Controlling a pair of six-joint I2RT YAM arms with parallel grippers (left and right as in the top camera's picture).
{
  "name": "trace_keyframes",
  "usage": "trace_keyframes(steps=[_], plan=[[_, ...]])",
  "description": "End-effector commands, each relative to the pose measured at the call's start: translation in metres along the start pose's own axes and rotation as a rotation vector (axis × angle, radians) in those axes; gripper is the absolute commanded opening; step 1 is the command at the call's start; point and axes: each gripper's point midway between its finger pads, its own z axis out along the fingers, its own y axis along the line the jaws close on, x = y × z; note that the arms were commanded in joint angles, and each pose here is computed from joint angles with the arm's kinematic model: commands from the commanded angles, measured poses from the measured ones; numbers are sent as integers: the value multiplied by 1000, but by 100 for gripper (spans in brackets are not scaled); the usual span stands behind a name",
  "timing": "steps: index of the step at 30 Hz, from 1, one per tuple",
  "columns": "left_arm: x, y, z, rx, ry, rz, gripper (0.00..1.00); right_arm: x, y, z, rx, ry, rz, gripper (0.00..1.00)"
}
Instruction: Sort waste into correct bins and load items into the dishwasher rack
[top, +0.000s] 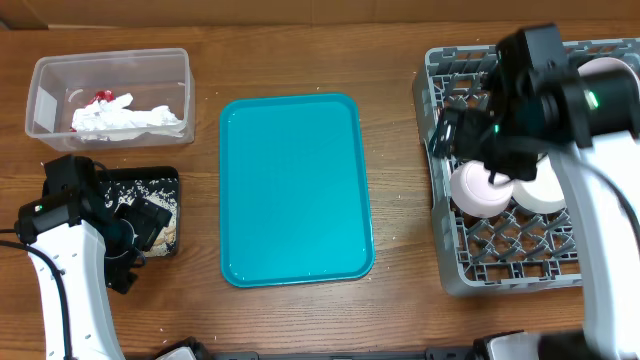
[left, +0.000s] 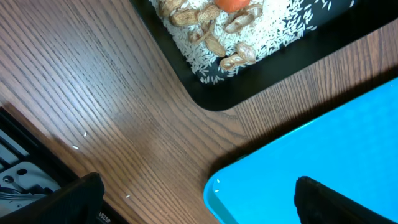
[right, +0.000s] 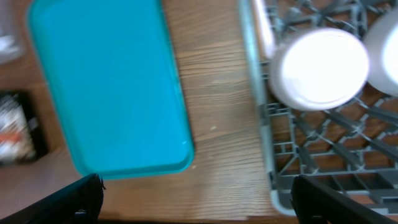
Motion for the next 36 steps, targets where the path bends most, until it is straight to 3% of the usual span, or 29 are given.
trace_keyframes(steps=[1, 5, 8, 22, 27, 31, 36], plan=[[0, 0, 0, 0, 0, 12, 100, 34, 13, -32, -21, -103, -50, 100], [0, 0, 0, 0, 0, 12, 100, 68, 3, -22, 48, -152, -9, 100], [0, 0, 0, 0, 0, 12, 100, 88, 6, -8, 21, -59, -27, 100], [0, 0, 0, 0, 0, 12, 100, 92, 8, 5, 41, 9, -25, 100], [0, 0, 0, 0, 0, 12, 100, 68, 25, 5, -116, -176, -125, 100], [0, 0, 0, 0, 0, 12, 100, 76, 0, 8, -240, -307, -67, 100], [0, 0, 0, 0, 0, 12, 100, 97, -10, 13, -414, -559, -257, 100]])
